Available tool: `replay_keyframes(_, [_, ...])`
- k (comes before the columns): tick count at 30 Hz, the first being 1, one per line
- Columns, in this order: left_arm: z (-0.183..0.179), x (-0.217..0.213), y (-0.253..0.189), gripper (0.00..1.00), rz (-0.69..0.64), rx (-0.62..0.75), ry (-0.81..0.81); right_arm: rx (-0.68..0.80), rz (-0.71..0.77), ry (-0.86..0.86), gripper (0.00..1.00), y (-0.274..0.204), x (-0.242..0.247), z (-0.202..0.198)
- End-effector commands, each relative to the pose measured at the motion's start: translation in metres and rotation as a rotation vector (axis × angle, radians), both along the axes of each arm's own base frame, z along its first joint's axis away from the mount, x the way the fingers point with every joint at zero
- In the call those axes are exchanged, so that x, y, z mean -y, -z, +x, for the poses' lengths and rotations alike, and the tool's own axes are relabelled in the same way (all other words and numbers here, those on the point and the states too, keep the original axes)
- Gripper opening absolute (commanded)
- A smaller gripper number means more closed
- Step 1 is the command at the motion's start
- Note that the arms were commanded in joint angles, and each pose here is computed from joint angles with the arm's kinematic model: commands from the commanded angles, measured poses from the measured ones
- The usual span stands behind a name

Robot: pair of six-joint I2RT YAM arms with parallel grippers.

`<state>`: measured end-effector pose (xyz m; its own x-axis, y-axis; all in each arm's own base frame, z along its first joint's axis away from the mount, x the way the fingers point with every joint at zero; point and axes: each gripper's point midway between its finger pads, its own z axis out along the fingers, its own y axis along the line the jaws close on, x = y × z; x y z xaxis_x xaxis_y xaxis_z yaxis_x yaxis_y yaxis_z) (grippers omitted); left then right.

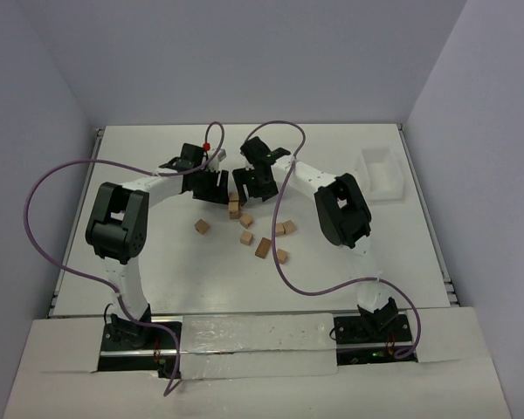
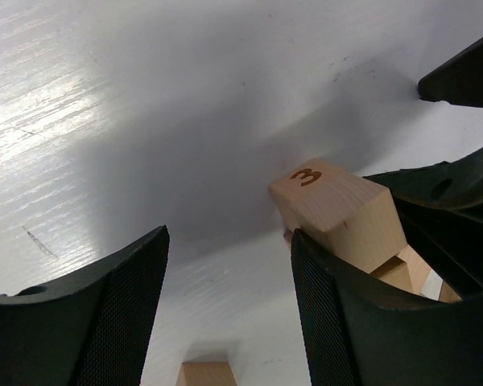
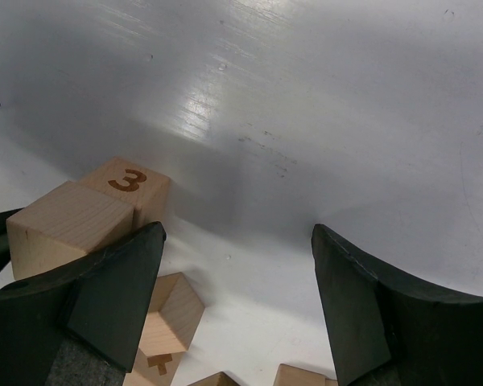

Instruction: Build the wood block tower

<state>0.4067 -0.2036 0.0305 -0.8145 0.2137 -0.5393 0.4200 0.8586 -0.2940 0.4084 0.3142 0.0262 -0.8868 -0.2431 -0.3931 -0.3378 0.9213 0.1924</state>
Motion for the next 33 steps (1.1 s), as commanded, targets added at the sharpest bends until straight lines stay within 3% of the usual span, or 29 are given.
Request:
replay_keyframes(1, [0.001, 0.007, -0.005, 0.69, -0.041, 0.005, 0.006, 0.003, 0.022, 0.005, 0.81, -0.008, -0.007, 0.000])
replay_keyframes(33, [0.004, -0.002, -0.005, 0.69, 0.001, 0.033, -0.010, 0.006, 0.017, -0.029, 0.81, -0.010, -0.011, -0.011])
